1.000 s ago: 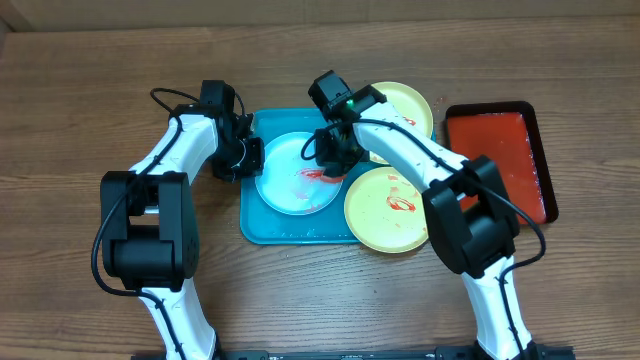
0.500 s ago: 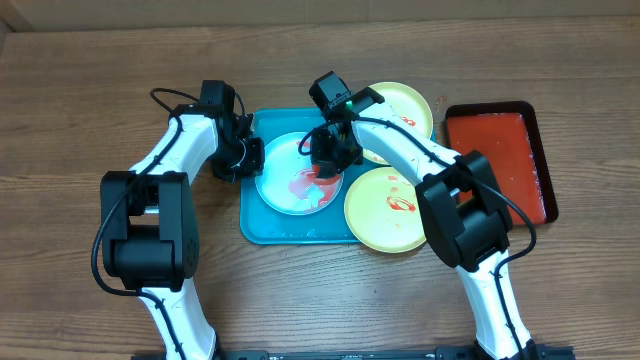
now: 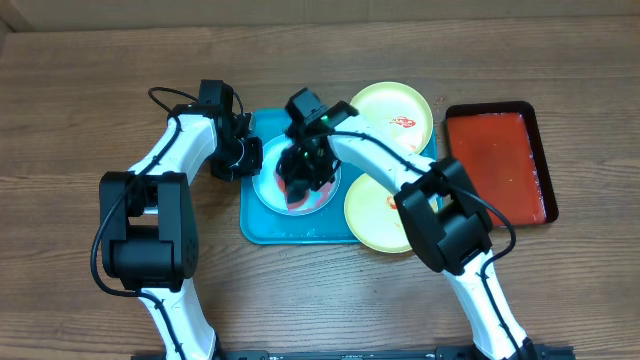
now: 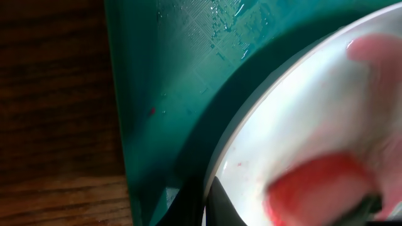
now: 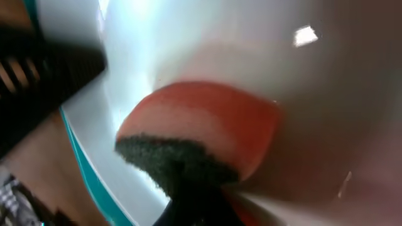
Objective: Clean dirty plates on tray and stack at the side
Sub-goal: 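Scrub white plate with sponge while left gripper holds its rim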
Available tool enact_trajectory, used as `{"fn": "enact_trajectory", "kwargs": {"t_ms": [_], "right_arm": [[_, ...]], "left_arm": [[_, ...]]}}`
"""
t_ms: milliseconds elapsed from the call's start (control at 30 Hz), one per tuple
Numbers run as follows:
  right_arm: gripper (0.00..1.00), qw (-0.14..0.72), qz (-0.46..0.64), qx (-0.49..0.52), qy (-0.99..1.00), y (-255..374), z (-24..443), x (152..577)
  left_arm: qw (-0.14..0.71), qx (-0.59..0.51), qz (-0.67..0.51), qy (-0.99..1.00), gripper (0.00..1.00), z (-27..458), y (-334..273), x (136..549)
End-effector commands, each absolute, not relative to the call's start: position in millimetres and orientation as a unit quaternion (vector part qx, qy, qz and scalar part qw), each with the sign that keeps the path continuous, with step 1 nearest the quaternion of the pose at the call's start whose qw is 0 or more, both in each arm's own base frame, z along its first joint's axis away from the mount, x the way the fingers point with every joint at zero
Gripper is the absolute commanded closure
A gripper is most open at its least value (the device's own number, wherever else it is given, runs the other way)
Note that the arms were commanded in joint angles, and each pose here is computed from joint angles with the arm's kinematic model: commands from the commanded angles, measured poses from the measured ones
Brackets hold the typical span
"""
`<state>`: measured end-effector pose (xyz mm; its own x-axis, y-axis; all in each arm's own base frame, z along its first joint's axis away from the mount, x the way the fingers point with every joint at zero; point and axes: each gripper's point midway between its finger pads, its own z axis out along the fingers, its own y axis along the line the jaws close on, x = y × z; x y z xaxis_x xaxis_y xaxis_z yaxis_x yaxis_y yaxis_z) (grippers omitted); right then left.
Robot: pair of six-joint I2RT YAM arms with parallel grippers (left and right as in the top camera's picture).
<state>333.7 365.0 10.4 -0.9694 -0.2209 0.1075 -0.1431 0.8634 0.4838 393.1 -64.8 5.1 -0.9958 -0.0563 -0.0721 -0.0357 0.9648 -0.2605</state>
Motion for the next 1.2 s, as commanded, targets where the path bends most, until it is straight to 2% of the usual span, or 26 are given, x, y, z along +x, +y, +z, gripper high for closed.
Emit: {"fn": "enact_trajectory", "kwargs": {"t_ms": [0,300,433,600,733,867,1000,1167], "right_arm": [[0.96,0.114,-0.184,0.111,-0.97,343.6,-19.0,319.6],[0.96,-0.025,0.065,0.095,-0.993,266.0,4.1,379.4],[0.96,-0.068,0.093,0.083,-0.99,259.1,0.4,397.4],[0.96,-0.069,0.022,0.081,-0.994,289.5,-25.8,404.3],[0.96,-0.019,-0.127,0.12,-0.984,344.5,-40.0,388.7],[0.96,0.021,-0.248,0.152,-0.957,387.7,-25.7,368.5],[0.96,0.065,-0.298,0.172,-0.937,402.2,-13.7,345.8],[0.96,0.128,-0.272,0.179,-0.937,381.8,-14.5,317.6]], "left_arm": [[0.032,-0.036,-0.12,0.992,0.96,-2.7,-63.0,389.2],[0.035,-0.036,-0.118,0.992,0.96,-2.8,-62.2,390.3],[0.035,-0.036,-0.118,0.992,0.96,-2.8,-62.2,390.3],[0.035,-0.036,-0.118,0.992,0.96,-2.8,-62.2,390.3],[0.035,-0.036,-0.118,0.992,0.96,-2.8,-62.2,390.3],[0.035,-0.036,-0.118,0.992,0.96,-2.8,-62.3,390.3],[0.035,-0.036,-0.118,0.992,0.96,-2.8,-62.3,390.3],[0.035,-0.036,-0.118,0.992,0.96,-2.8,-62.2,390.4]]}}
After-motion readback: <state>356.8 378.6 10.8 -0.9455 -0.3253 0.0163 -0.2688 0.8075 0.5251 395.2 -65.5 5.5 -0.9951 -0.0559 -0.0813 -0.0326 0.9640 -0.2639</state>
